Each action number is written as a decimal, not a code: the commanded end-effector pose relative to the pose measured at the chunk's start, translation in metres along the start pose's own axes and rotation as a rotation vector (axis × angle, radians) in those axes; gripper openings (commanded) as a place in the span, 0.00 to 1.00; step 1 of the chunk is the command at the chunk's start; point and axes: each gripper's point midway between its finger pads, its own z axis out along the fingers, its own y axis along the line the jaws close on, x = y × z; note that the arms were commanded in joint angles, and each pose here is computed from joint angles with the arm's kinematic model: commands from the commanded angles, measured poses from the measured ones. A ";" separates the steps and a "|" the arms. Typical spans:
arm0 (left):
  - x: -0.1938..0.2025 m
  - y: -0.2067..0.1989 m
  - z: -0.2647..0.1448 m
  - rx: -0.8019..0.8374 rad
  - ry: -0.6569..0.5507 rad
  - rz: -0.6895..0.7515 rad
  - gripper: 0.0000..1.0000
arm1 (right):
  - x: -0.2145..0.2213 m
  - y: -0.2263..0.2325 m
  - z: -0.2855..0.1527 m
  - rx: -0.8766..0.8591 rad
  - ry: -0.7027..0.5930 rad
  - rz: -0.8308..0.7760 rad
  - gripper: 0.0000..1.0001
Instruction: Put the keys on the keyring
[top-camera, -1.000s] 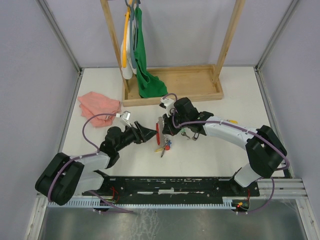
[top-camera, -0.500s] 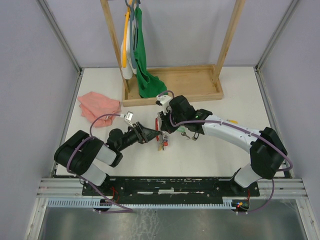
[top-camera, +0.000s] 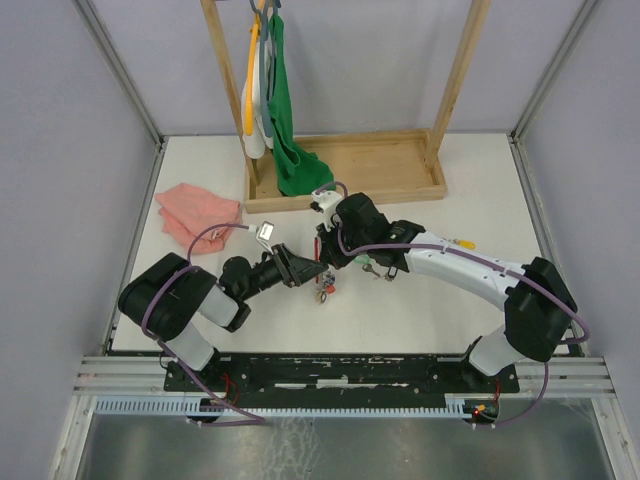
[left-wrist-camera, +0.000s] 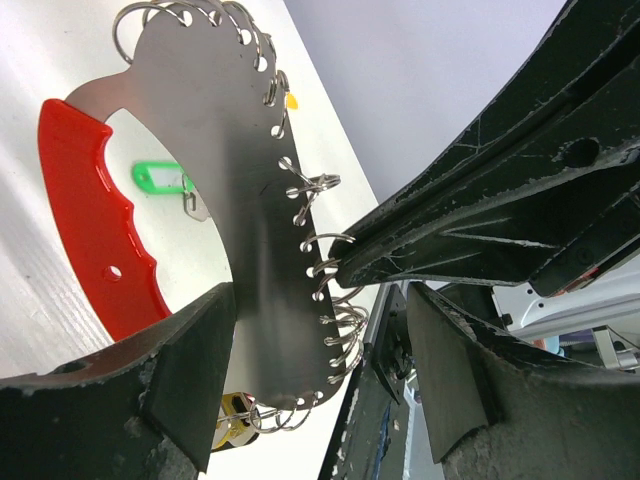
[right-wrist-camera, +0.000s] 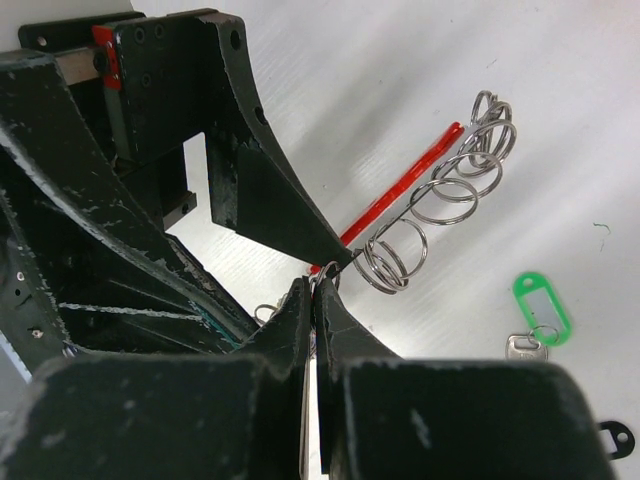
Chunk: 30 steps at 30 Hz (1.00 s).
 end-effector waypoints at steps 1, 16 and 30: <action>-0.006 -0.012 0.008 0.061 -0.010 0.091 0.71 | -0.053 0.016 -0.021 -0.024 -0.165 0.003 0.01; 0.002 -0.024 0.008 0.101 0.019 0.147 0.57 | -0.060 0.014 -0.034 0.005 -0.223 0.003 0.01; 0.001 -0.043 -0.008 0.154 0.007 0.285 0.65 | -0.055 0.008 -0.039 0.024 -0.258 -0.040 0.01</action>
